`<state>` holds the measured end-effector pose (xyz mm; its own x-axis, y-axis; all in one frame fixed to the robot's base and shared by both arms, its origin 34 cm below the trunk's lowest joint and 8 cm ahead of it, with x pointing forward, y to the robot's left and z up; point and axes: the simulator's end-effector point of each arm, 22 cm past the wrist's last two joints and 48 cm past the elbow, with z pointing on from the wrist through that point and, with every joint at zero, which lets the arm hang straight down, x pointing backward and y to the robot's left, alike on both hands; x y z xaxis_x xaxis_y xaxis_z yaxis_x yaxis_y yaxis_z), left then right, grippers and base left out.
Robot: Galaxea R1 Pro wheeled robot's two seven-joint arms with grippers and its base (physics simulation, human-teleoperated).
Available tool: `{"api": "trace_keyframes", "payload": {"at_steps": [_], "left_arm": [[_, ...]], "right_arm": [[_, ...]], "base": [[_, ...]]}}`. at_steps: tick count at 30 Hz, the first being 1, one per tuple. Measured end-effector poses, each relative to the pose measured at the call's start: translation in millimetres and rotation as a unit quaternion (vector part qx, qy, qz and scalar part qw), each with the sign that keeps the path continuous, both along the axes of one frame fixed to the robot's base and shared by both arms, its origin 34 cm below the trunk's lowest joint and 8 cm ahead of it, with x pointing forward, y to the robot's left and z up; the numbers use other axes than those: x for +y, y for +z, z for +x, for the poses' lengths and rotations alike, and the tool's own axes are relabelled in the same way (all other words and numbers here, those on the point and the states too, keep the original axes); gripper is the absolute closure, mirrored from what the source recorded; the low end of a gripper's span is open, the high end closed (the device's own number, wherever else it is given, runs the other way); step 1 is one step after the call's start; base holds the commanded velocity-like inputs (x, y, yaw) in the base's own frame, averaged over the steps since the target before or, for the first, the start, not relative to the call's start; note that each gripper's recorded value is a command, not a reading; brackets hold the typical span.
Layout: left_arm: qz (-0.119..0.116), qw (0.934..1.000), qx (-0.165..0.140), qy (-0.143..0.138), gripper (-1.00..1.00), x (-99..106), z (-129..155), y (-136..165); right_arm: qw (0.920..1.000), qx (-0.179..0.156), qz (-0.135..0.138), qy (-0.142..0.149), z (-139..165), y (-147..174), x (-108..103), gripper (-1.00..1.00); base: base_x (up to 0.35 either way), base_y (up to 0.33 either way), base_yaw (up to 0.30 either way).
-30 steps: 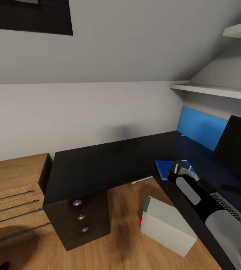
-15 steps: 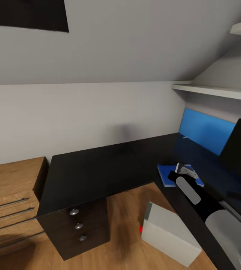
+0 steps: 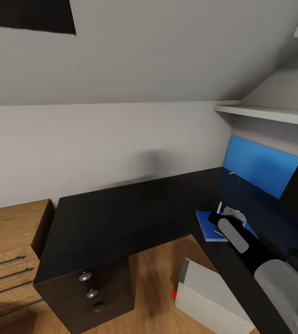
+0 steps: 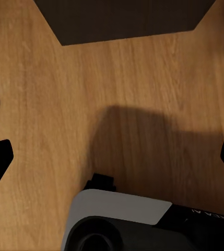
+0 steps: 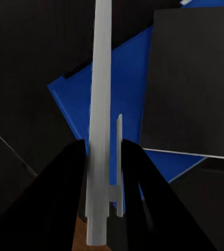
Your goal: In the bedroom, organize the workspace by keeping the computer under the desk, ensuring the monitor is on the desk, placing the keyboard on the desk next to the monitor, placing the mouse on the desk next to the keyboard, moving the folder from the swivel chair onto the desk next to the mouse, stacking the notebook on top of the folder with the pen on top of the notebook, and positioning the swivel chair next to the desk.
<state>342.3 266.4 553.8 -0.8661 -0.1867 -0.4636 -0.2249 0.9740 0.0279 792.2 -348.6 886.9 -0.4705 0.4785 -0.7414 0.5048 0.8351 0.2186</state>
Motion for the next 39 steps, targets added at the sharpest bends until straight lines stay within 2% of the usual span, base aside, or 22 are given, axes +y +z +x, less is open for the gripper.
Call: {"api": "trace_keyframes", "payload": {"at_steps": [8,12,18,28,33,39], "left_arm": [[0.0,1.0,0.0,0.0,-1.0,0.0,0.0,0.0],[0.0,1.0,0.0,0.0,-1.0,0.0,0.0,0.0],[0.0,1.0,0.0,0.0,-1.0,0.0,0.0,0.0],[0.0,1.0,0.0,0.0,-1.0,0.0,-0.1,0.1],[0.0,1.0,0.0,0.0,-1.0,0.0,-0.1,0.0],[0.0,1.0,0.0,0.0,-1.0,-0.2,0.0,0.0]], "right_arm": [[0.9999,0.007,-0.006,-0.009,-3.1,-2.4,-6.9,1.0],[0.9991,0.016,-0.023,-0.031,-9.2,-1.8,-28.7,1.0],[0.9982,0.017,-0.035,-0.044,-12.6,1.1,-50.2,1.0],[0.9977,0.019,-0.041,-0.051,-15.0,2.2,-61.4,1.0],[0.9969,0.03,-0.044,-0.058,-19.6,-6.4,-68.5,1.0],[0.9952,0.042,-0.05,-0.073,-21.7,-10.5,-85.3,1.0]], "base": [[0.004,-0.002,0.0],[0.0,0.0,0.0],[0.0,0.0,0.0],[0.107,-0.02,0.0],[0.081,-0.024,0.0],[0.011,-0.003,0.0]]}}
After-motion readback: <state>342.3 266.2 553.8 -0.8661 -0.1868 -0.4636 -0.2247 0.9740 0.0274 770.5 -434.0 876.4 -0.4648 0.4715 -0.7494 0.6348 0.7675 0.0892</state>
